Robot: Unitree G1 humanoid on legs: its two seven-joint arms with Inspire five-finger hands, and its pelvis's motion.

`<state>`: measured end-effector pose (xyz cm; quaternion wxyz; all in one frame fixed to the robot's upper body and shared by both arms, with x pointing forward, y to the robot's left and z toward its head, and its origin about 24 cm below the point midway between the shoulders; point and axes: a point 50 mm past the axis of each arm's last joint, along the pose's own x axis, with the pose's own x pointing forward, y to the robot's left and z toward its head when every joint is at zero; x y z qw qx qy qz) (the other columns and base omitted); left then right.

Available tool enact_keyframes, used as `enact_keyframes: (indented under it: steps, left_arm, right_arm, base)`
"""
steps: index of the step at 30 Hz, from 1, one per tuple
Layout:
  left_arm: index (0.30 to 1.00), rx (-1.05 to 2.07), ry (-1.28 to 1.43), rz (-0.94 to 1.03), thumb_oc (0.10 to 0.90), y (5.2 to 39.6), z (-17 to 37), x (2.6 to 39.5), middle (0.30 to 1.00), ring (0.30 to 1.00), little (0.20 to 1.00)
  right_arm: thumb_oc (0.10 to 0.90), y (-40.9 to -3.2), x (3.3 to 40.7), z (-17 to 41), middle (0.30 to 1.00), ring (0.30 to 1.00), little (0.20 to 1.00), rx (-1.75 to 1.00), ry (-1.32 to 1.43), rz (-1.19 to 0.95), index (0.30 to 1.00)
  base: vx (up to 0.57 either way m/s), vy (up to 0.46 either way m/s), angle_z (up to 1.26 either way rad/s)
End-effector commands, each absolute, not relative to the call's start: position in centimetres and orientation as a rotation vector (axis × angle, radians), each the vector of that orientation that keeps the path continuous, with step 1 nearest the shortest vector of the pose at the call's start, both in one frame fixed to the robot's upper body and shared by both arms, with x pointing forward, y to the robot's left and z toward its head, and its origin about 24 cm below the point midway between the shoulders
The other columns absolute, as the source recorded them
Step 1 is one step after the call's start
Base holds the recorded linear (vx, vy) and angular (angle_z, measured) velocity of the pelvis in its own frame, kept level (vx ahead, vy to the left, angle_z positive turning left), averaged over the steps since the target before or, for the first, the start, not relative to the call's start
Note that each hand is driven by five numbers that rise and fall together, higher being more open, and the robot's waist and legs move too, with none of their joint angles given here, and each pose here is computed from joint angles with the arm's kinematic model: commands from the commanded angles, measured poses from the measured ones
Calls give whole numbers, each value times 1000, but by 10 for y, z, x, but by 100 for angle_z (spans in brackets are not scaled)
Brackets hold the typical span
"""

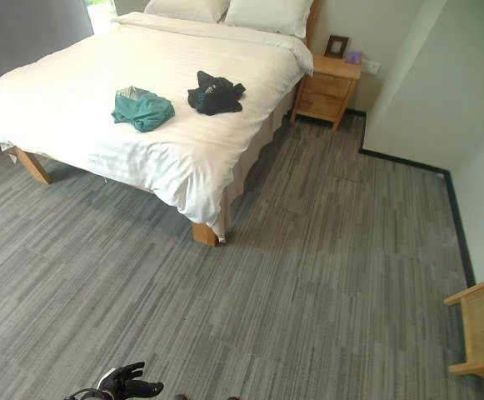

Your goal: Pick up bed clothes into laundry basket.

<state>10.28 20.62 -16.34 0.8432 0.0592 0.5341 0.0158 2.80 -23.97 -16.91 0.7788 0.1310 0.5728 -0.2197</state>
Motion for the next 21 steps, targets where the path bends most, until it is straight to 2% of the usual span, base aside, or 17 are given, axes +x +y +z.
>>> enact_keyframes:
  steps: [1, 10, 13, 16, 17, 18, 19, 21]
  left_arm:
    - [900, 134, 1057, 40, 800, 214, -156, 123, 900, 900, 900]
    - [900, 251, 1080, -31, 800, 221, -155, 127, 900, 900, 900]
    - [900, 333, 910, -79, 800, 227, -132, 175, 900, 900, 900]
    - [900, 330, 655, -125, 800, 217, -96, 226, 900, 900, 900]
    - [900, 296, 577, -121, 800, 214, -83, 237, 900, 900, 900]
    - [900, 296, 577, -121, 800, 214, -83, 237, 900, 900, 900]
    - [900, 206, 452, -93, 800, 211, -62, 254, 900, 900, 900]
    - [900, 152, 310, -101, 800, 203, -35, 270, 900, 900, 900]
  right_arm:
    - [800, -239, 23, -170, 900, 900, 900, 290, 1255, -480, 900]
    - [800, -251, 41, -165, 900, 900, 900, 304, 1193, -510, 900]
    - [800, -274, 90, -148, 900, 900, 900, 228, 1007, -465, 900]
    - [800, -286, 145, -115, 900, 900, 900, 141, 747, -394, 900]
    - [800, -288, 162, -100, 900, 900, 900, 118, 657, -361, 900]
    - [800, -288, 162, -100, 900, 900, 900, 118, 657, -361, 900]
    - [800, -286, 190, -67, 900, 900, 900, 94, 470, -292, 900]
    - [800, -277, 208, -27, 900, 900, 900, 57, 265, -210, 900]
  base:
    - [0, 0, 0]
    - [7, 4, 0]
    - [0, 0, 0]
    - [0, 0, 0]
    - [0, 0, 0]
    - [0, 0, 0]
    - [0, 0, 0]
    - [-10, 18, 1]
